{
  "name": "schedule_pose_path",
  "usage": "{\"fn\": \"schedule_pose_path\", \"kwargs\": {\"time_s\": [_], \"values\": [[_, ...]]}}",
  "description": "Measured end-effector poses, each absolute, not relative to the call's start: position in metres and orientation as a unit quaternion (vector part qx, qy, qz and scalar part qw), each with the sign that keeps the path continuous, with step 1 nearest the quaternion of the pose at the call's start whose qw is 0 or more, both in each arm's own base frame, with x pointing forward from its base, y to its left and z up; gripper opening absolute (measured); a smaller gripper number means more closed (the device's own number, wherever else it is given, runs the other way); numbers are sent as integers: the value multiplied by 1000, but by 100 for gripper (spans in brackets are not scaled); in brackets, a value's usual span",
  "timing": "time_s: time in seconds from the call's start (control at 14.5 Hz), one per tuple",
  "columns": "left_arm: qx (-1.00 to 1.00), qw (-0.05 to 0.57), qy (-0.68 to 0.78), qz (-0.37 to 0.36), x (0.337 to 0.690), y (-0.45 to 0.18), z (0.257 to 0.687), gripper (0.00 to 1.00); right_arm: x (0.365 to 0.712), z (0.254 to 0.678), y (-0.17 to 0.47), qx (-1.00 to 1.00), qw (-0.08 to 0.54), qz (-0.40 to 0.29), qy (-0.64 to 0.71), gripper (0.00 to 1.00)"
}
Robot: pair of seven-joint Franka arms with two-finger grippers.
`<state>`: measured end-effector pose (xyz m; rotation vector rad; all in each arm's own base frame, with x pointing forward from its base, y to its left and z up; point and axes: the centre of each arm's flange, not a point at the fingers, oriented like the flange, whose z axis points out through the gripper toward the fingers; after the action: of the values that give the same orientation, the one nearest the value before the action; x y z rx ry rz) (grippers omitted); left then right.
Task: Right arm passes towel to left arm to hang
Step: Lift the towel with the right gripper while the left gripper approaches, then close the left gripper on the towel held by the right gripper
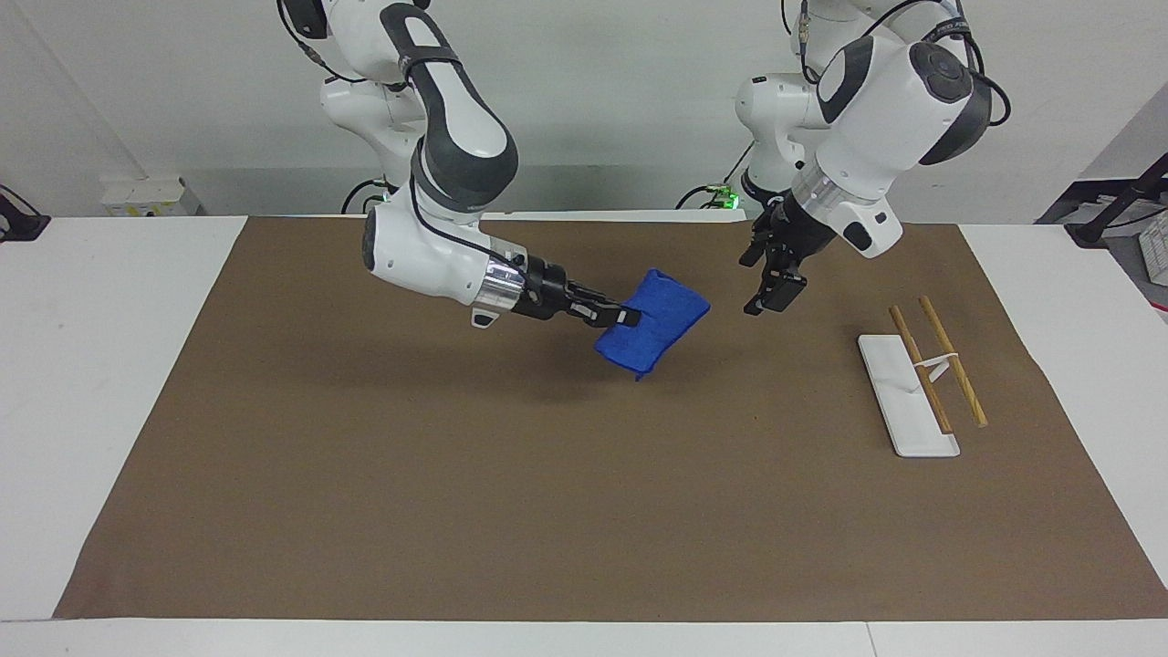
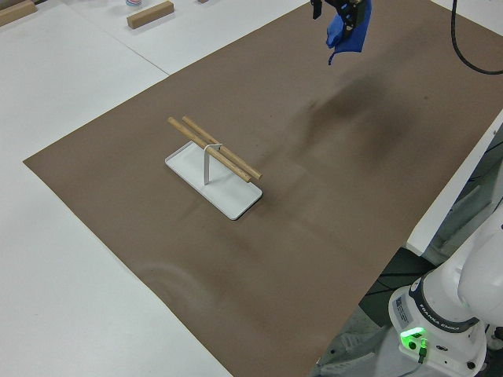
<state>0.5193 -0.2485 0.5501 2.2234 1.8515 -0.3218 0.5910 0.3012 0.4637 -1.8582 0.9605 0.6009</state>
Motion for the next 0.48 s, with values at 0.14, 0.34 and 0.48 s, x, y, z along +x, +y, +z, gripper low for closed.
{"fn": "schedule_pose_path", "kwargs": {"time_s": [0.14,0.34,0.48], "values": [[746,132,643,-112,519,-257,547,93,587,467,307,-753,465,249,393,4],[736,151,651,-110,521,-262,546,92,585,467,308,-753,463,251,395,4],[734,153,652,-111,519,-268,542,92,585,466,308,-753,462,251,396,4]]}}
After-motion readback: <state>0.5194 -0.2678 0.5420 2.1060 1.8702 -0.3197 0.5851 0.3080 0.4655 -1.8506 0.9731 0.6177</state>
